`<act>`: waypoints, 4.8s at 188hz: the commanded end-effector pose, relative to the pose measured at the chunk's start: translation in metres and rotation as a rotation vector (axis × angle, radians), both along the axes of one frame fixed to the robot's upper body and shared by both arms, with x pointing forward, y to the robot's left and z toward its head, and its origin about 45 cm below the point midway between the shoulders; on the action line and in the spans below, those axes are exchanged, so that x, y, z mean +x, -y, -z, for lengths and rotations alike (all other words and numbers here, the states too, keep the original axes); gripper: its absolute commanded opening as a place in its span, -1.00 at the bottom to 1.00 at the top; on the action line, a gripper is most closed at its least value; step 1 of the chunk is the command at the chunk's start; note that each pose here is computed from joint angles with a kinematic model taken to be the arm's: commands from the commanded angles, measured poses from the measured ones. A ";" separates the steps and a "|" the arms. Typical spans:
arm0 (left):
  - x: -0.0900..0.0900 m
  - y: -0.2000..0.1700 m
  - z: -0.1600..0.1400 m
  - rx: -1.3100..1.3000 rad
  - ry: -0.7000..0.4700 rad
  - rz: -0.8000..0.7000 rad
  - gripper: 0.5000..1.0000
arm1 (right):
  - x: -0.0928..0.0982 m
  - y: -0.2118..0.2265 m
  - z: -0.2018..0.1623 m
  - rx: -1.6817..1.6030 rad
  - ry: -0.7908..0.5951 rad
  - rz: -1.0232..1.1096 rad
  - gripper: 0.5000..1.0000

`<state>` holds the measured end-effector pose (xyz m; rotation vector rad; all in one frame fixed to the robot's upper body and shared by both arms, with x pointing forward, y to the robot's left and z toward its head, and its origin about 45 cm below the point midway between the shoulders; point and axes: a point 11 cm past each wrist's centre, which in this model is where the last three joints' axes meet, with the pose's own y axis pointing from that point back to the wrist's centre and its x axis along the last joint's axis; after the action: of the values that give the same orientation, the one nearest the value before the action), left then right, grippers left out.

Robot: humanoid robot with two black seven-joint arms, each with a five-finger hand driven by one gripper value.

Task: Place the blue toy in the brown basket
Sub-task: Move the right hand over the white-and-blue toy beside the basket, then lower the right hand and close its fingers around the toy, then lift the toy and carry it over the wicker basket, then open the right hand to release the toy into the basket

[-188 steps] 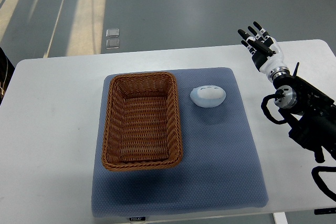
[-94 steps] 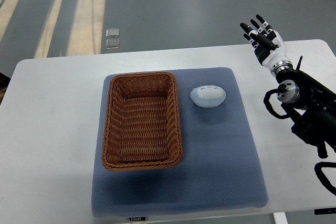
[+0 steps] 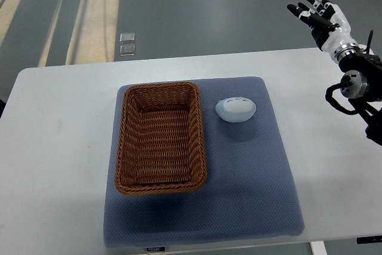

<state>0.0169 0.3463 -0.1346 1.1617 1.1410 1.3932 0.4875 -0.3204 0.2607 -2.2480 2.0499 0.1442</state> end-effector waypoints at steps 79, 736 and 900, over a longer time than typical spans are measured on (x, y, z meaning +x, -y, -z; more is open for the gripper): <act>0.000 0.000 0.000 0.000 0.000 -0.001 1.00 | -0.012 -0.071 -0.044 -1.034 0.096 -0.619 0.64; 0.000 0.000 0.000 0.000 0.000 0.001 1.00 | -0.054 -0.290 -0.013 -1.251 0.116 -1.073 -0.90; 0.000 0.000 0.000 0.000 0.000 0.001 1.00 | -0.086 -0.307 0.044 -1.136 0.053 -1.140 0.60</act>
<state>0.0169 0.3462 -0.1346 1.1617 1.1411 1.3932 0.3991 -0.0132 0.2132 -3.6286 0.4493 -1.2367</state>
